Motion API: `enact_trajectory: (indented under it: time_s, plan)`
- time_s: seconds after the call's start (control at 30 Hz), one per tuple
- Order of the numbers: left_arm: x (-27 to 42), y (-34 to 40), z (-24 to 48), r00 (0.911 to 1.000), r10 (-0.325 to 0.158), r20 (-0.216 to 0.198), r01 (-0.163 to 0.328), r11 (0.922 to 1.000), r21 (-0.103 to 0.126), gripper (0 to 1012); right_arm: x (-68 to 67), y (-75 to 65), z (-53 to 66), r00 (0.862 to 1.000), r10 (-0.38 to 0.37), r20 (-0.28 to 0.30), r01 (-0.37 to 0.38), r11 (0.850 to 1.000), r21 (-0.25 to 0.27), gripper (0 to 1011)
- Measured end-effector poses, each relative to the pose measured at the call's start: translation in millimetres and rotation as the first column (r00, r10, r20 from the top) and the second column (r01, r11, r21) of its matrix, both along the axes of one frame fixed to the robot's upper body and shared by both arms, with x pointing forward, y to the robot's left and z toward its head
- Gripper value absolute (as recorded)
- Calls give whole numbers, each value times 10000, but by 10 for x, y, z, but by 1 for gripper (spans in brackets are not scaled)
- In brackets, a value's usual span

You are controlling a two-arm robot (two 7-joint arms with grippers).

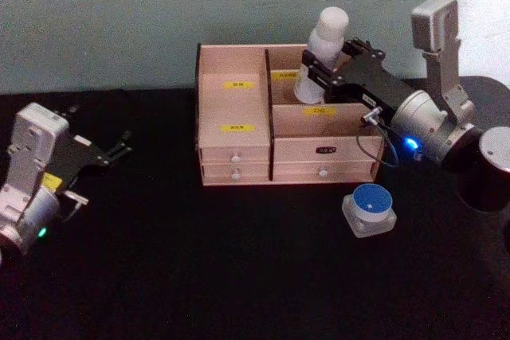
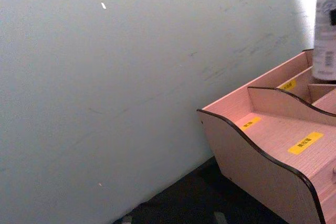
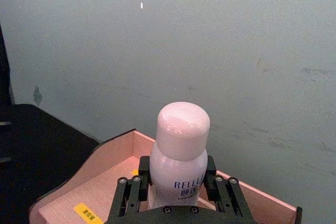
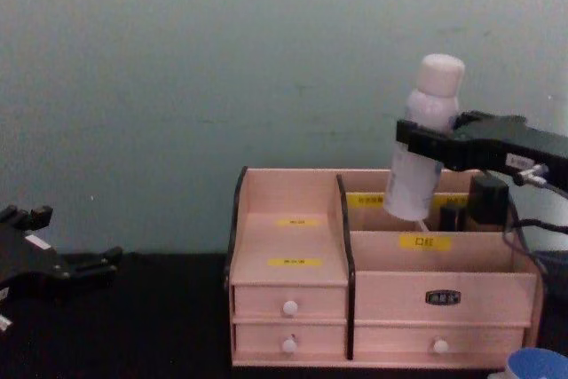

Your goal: Pick up the facial cleanser and watermelon frost from the table and place them into the tiered storage box.

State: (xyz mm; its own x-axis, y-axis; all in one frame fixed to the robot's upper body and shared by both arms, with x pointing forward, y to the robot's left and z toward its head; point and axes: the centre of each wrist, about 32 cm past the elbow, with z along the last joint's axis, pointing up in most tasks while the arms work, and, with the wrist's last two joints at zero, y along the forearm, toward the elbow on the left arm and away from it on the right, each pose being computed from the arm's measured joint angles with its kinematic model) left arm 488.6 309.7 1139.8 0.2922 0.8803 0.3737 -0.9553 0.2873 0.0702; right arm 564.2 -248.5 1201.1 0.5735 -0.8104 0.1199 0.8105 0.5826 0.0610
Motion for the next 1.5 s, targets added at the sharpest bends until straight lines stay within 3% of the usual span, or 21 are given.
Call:
enact_trajectory:
  time_s: [0.17,0.53,1.5]
  plan:
    - [0,0,0,10000,0,-1,0,10000,0,1001,144,30,-53,9999,29,-162,-30,10000,-72,604]
    - [0,0,0,10000,0,-1,0,10000,0,1001,300,99,-138,9995,49,-315,-54,9999,-150,604]
    - [0,0,0,10000,0,-1,0,10000,0,1001,490,173,-279,9905,-290,-1345,202,9976,-665,604]
